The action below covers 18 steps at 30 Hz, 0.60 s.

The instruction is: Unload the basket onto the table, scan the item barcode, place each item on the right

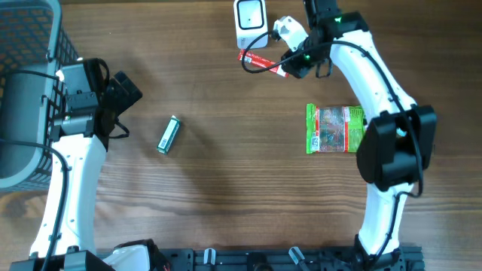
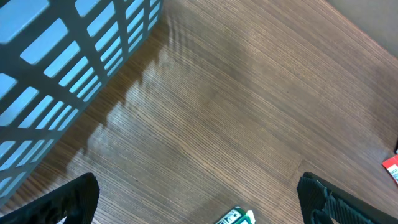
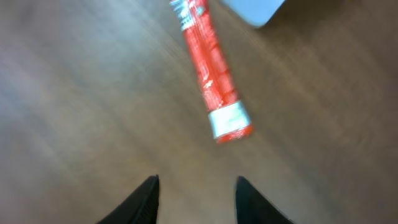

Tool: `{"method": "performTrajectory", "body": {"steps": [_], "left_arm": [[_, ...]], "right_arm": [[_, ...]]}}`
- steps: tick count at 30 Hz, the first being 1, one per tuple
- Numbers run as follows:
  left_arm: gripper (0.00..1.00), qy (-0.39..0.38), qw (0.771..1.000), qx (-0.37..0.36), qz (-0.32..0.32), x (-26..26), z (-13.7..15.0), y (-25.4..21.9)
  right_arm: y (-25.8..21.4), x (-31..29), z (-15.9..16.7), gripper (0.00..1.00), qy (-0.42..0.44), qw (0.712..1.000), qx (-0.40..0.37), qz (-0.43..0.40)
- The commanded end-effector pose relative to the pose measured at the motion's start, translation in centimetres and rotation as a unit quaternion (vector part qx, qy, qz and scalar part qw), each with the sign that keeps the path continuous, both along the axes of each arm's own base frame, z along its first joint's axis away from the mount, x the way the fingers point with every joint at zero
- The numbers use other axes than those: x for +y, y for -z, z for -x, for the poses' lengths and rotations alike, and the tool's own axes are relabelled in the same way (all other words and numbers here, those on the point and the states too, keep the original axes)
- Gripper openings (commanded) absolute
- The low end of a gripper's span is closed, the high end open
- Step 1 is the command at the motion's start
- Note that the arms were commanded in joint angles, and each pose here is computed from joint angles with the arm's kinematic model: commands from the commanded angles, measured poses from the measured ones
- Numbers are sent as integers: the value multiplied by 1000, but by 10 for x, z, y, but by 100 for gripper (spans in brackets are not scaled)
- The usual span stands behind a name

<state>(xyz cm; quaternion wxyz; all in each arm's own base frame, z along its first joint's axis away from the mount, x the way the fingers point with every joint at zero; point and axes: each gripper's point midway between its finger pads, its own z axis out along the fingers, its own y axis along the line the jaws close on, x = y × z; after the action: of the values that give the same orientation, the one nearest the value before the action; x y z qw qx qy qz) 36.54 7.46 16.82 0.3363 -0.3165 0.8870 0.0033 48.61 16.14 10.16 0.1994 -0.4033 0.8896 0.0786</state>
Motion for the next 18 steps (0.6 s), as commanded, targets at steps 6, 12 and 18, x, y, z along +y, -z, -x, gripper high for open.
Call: {"method": "performTrajectory", "body": {"steps": [6,12,18], "left_arm": [[100,-3,1000,-1,-6,3,-2,-2],[100,-3,1000,-2,-6,3,-1,-2],[100,-3,1000,-2,-6,3,-1,-2]], "right_arm": [[71,5,-25,45,-28,999,-2,17],[107,5,-25,45,-29,999,18,21],[116,3,-21,45,-29,999,29,29]]}}
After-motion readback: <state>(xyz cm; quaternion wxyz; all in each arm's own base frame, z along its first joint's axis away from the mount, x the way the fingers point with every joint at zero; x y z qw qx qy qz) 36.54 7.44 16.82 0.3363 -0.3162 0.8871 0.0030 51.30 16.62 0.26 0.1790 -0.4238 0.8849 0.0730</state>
